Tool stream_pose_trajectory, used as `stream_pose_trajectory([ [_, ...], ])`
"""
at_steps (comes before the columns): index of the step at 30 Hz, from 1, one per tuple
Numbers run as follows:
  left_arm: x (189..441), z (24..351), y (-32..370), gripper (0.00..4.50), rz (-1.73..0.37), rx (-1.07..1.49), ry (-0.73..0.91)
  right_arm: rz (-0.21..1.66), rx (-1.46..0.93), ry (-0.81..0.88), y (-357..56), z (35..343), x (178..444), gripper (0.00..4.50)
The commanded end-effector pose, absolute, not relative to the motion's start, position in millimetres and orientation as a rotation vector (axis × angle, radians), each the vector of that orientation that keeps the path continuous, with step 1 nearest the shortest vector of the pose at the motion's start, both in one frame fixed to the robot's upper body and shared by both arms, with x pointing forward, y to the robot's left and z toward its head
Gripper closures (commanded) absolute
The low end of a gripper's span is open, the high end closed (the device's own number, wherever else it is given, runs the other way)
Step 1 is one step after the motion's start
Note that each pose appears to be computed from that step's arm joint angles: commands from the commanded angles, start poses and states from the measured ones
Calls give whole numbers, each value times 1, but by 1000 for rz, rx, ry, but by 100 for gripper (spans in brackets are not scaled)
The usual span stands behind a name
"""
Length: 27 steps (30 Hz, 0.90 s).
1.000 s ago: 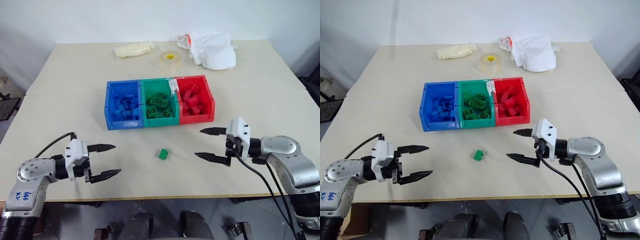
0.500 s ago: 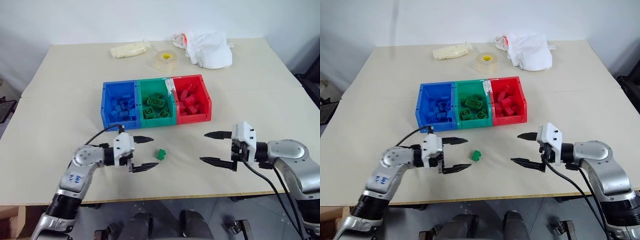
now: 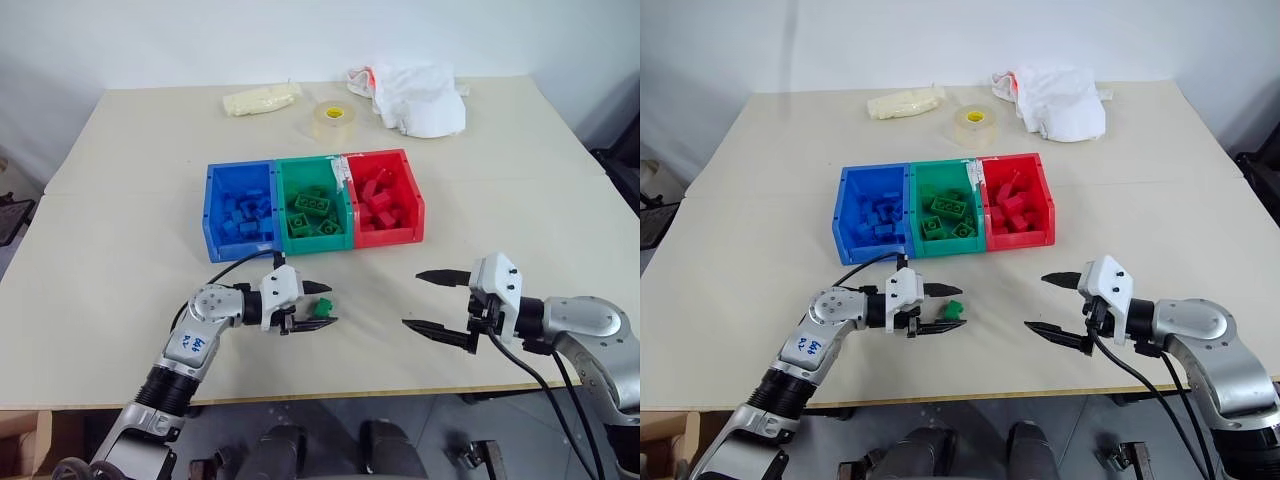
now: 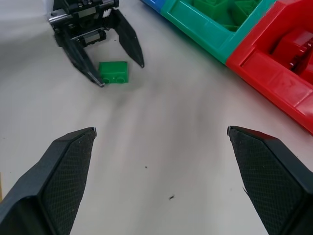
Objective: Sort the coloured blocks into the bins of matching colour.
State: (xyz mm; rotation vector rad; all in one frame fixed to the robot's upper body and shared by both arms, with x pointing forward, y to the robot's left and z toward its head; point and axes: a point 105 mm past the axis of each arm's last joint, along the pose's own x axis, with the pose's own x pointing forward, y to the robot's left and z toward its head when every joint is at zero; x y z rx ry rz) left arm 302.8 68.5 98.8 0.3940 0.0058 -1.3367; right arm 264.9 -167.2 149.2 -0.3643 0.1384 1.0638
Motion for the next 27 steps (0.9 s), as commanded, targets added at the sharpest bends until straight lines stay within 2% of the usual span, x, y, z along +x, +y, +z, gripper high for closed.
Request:
stream_pose_trajectory([
  [1,303,108,69,288,-1331,390,-33,1059,-391,92,-167,163,261,0],
  [5,310,115,71,288,-1290,407,-53,1054,-394,94,-169,163,261,0],
  [8,321,138,69,288,-1233,381,-135,1046,-395,91,-170,163,261,0],
  [13,361,188,71,288,-1040,346,-274,1041,-396,89,-171,162,260,0],
  [18,396,213,70,288,-939,372,-338,1033,-396,84,-170,162,261,0],
  [20,407,218,71,217,-901,354,-343,1027,-396,79,-170,163,261,0],
  [21,409,217,69,199,-909,360,-329,1025,-396,77,-170,163,261,0],
  [27,405,224,67,16,-954,362,-368,1018,-393,74,-170,162,262,0],
])
